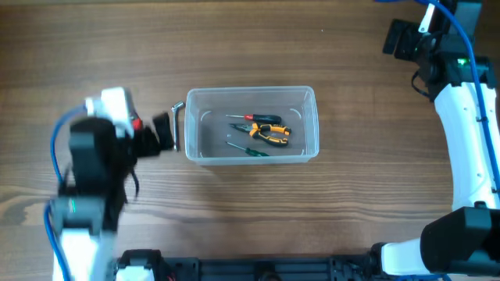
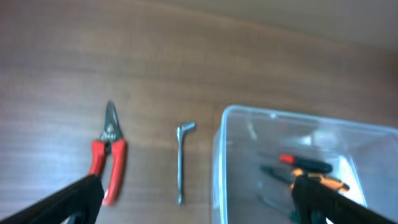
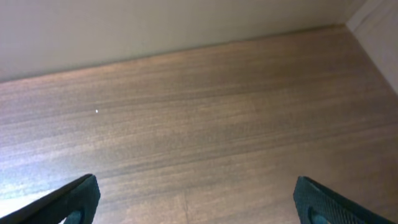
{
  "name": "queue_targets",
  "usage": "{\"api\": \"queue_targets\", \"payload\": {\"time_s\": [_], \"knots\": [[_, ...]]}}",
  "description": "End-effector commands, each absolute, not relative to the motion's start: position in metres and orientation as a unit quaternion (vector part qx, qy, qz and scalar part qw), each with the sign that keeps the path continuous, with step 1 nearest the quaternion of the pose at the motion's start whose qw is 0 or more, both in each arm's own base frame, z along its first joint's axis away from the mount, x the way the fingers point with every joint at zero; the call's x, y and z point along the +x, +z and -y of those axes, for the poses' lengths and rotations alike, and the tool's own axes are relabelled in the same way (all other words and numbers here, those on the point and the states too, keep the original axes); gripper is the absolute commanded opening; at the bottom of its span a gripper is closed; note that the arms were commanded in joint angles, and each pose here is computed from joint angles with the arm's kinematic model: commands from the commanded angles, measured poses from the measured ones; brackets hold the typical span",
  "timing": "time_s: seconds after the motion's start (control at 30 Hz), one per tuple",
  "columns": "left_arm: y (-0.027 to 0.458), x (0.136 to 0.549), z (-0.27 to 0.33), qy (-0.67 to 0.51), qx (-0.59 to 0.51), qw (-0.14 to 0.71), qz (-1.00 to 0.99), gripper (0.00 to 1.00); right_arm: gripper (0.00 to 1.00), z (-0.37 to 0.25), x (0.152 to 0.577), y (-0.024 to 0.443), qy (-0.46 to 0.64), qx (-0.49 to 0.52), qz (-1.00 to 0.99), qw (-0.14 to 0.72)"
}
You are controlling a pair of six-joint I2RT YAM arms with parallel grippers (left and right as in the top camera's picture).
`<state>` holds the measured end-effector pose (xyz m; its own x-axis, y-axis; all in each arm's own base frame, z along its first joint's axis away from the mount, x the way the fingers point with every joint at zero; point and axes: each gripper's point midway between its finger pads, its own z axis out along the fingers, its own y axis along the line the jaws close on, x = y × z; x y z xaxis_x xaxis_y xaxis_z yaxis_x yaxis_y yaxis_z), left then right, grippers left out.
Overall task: Pack container
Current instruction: 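Move the left gripper over the red-handled snips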
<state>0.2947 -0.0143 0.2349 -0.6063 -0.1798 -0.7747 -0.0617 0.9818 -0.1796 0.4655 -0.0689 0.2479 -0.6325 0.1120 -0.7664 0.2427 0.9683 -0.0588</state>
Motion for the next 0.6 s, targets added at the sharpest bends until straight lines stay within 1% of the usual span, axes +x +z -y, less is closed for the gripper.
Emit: {"api": "queue_targets", "payload": {"time_s": [0.0, 0.1, 0.2, 0.3, 0.43, 0.57], "knots": [[0.25, 0.329, 0.011, -0.044, -0.043, 0.401, -0.914, 1.0, 1.0, 0.067, 0.467, 0.255, -0.075, 0.095, -0.897, 0.425], [0.251, 0.341, 0.016, -0.059, -0.048, 0.39, -0.918, 1.0, 1.0, 0.067, 0.467, 0.255, -0.075, 0.095, -0.897, 0.425], [0.242, 0.341, 0.016, -0.061, -0.053, 0.373, -0.924, 1.0, 1.0, 0.067, 0.467, 0.255, -0.075, 0.095, -0.897, 0.425], [0.239, 0.339, 0.012, -0.04, -0.032, 0.369, -0.928, 1.0, 1.0, 0.067, 0.467, 0.255, -0.075, 0.095, -0.897, 0.425], [0.233, 0.334, -0.003, -0.006, -0.05, 0.354, -0.934, 1.0, 1.0, 0.067, 0.467, 0.255, -0.075, 0.095, -0.897, 0.425], [0.207, 0.326, -0.022, -0.001, -0.099, 0.3, -0.949, 1.0, 1.0, 0.067, 0.467, 0.255, -0.075, 0.095, -0.897, 0.425]]}}
